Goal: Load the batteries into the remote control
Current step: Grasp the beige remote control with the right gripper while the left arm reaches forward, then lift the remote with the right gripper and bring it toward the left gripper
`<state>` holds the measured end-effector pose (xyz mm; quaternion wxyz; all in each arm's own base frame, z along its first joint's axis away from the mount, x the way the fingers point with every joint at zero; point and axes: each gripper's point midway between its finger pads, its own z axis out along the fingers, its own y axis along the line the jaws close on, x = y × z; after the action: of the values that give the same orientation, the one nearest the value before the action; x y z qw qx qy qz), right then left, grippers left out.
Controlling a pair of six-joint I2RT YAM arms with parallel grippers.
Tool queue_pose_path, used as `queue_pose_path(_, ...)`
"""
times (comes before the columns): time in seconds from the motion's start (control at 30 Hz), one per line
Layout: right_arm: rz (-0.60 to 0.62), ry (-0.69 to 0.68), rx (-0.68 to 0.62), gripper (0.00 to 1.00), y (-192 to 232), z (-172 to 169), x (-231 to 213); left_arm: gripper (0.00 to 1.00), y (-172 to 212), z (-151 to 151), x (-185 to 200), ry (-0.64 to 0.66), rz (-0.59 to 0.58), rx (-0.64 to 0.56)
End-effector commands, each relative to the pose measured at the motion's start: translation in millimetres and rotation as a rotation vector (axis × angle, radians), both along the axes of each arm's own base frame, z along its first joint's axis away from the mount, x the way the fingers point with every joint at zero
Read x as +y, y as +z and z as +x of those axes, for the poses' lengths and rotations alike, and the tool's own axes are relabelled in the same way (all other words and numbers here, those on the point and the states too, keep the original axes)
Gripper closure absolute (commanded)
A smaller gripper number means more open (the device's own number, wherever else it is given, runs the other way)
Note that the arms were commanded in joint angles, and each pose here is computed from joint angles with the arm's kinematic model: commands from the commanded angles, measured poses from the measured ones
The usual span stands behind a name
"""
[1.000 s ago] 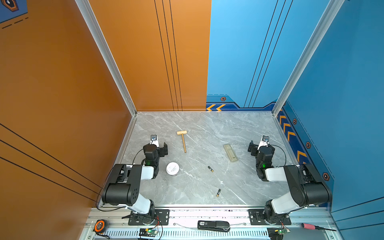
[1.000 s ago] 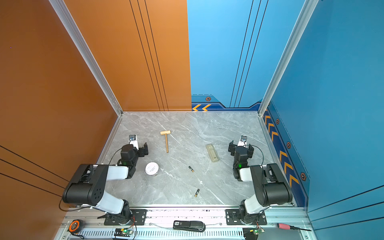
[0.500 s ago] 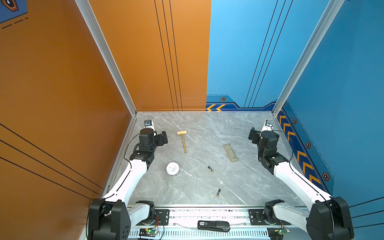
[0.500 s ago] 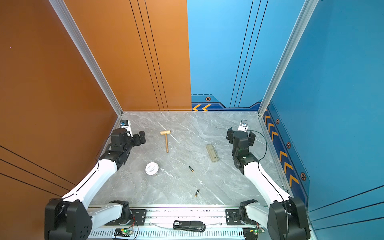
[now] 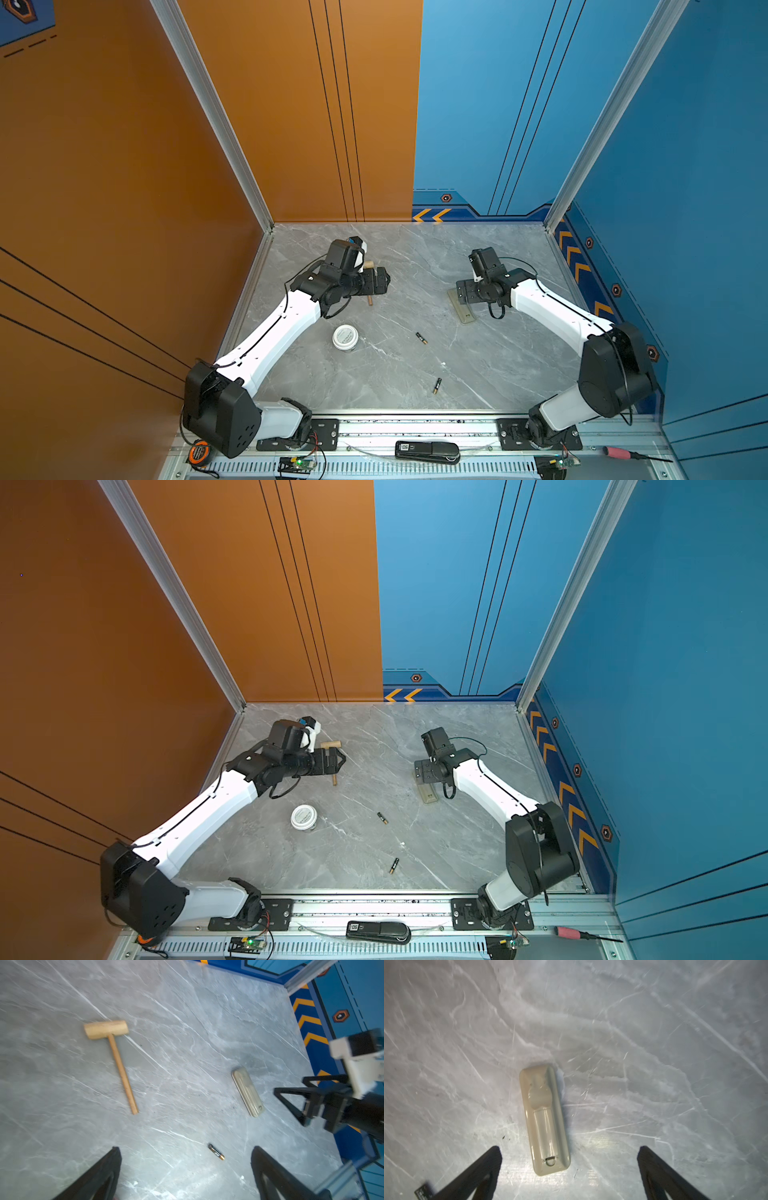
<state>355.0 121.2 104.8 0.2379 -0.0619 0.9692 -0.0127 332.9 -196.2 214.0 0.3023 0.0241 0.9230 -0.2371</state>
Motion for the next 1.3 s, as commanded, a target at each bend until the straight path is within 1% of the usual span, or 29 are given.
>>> queue_pose_path(0.0,0.009,0.017,0.15,0.0,-18.4,-20.9,4.0,0.02,-3.3,-18.8,-21.7,-0.057,-0.061,0.111)
queue_pose_path(0.13,0.028,0.013,0.228,0.0,-40.0,-23.2,9.2,0.02,-2.1,-29.5,-40.5,-0.124,-0.077,0.124)
queue_pose_path(0.2,0.037,0.02,0.252,0.01,-46.4,-23.8,12.0,0.02,-1.8,-33.8,-45.9,-0.146,-0.084,0.129)
queue_pose_path(0.33,0.02,0.041,0.289,0.05,-59.9,-25.0,13.2,0.02,-3.4,-39.0,-49.4,-0.161,-0.084,0.135)
queue_pose_path(0.57,-0.014,0.048,0.321,0.15,-74.5,-25.2,5.9,0.02,-7.9,-42.4,-51.4,-0.178,-0.083,0.147)
queue_pose_path(0.73,-0.027,0.057,0.339,0.26,-84.7,-23.7,4.4,0.02,-9.6,-44.3,-52.3,-0.191,-0.078,0.152)
queue_pose_path(0.9,-0.031,0.069,0.35,0.35,-89.3,-24.8,2.4,0.02,-10.5,-42.8,-54.1,-0.195,-0.077,0.158)
queue_pose_path(0.97,-0.032,0.077,0.354,0.4,-90.9,-26.3,2.9,0.02,-10.6,-42.0,-55.3,-0.198,-0.076,0.161)
queue_pose_path(1.1,-0.023,0.099,0.353,0.58,-90.1,-28.3,5.6,0.01,-13.3,-40.1,-56.9,-0.198,-0.072,0.174)
queue_pose_path(1.17,0.005,0.118,0.347,0.67,-87.5,-29.9,10.4,0.01,-14.2,-38.6,-58.8,-0.198,-0.075,0.18)
queue_pose_path(1.2,0.023,0.131,0.339,0.73,-84.7,-30.2,14.3,0.01,-14.2,-37.4,-59.4,-0.199,-0.076,0.181)
queue_pose_path(1.27,0.046,0.149,0.309,0.82,-75.6,-29.7,20.6,0.01,-11.2,-35.4,-61.2,-0.202,-0.086,0.181)
